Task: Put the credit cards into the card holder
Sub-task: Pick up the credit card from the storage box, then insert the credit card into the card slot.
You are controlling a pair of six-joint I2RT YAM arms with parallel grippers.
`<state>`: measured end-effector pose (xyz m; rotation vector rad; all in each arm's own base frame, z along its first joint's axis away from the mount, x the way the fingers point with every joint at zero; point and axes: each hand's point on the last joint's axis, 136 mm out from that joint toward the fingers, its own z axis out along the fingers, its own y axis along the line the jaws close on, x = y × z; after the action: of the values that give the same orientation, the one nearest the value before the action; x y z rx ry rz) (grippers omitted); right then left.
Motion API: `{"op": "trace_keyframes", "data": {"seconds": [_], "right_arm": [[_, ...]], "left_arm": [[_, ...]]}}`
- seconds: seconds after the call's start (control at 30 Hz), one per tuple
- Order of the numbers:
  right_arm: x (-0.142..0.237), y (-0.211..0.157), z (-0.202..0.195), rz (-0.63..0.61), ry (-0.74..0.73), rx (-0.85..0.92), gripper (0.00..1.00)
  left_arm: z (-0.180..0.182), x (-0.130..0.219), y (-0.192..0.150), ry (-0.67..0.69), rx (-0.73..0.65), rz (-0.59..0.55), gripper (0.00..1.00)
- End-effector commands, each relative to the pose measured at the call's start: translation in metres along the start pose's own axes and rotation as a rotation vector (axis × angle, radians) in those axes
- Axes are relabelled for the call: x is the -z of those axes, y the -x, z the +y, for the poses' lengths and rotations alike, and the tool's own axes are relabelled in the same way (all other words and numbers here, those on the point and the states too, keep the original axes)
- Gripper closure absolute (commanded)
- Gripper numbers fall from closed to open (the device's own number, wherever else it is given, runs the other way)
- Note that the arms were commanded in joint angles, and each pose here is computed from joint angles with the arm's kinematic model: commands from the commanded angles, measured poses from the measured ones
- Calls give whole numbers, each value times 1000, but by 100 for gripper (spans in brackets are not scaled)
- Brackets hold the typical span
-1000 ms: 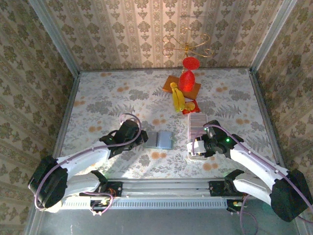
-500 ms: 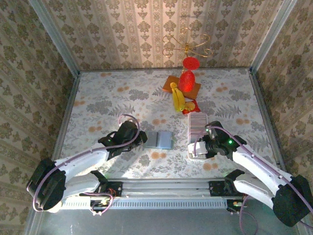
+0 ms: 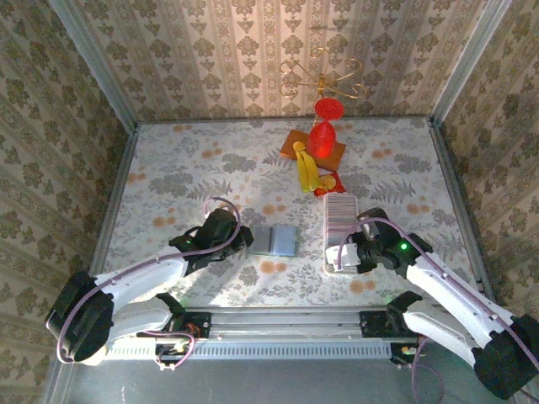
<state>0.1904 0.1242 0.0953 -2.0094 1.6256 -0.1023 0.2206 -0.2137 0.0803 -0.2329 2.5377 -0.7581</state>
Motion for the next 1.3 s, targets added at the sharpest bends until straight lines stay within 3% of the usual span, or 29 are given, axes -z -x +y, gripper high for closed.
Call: {"op": "trace_keyframes", "data": {"seconds": [0.0,0.17,0.27,0.37,0.53,0.67,0.8,1.0,1.27], "right_arm": [[23,18,-4,-76,-2,-36,100],[47,40,11,-188,56,-127,100],[62,53,-5,-265,-31,-219,100],[76,70,-35,-391,-131,-444,100],[79,90,-88,-594,-95,-1043,100],[43,92,-111,-603,60,-1503,100],[2,78,-128,-675,63,-1857,100],[-43,81,-125,-682,74,-2016,100],[-74,117,-110,-652,135,-2020,100]], "left_arm": [[4,3,-2,11,11,8,64],[-2,3,0,4,-1,21,61],[-4,2,1,11,-19,28,56],[-5,0,4,33,-39,37,53],[-7,-3,7,75,-68,63,47],[-3,-10,5,131,-77,111,46],[0,-17,4,157,-74,134,46],[12,-20,6,178,-38,130,52],[22,-26,0,178,4,141,64]]}}
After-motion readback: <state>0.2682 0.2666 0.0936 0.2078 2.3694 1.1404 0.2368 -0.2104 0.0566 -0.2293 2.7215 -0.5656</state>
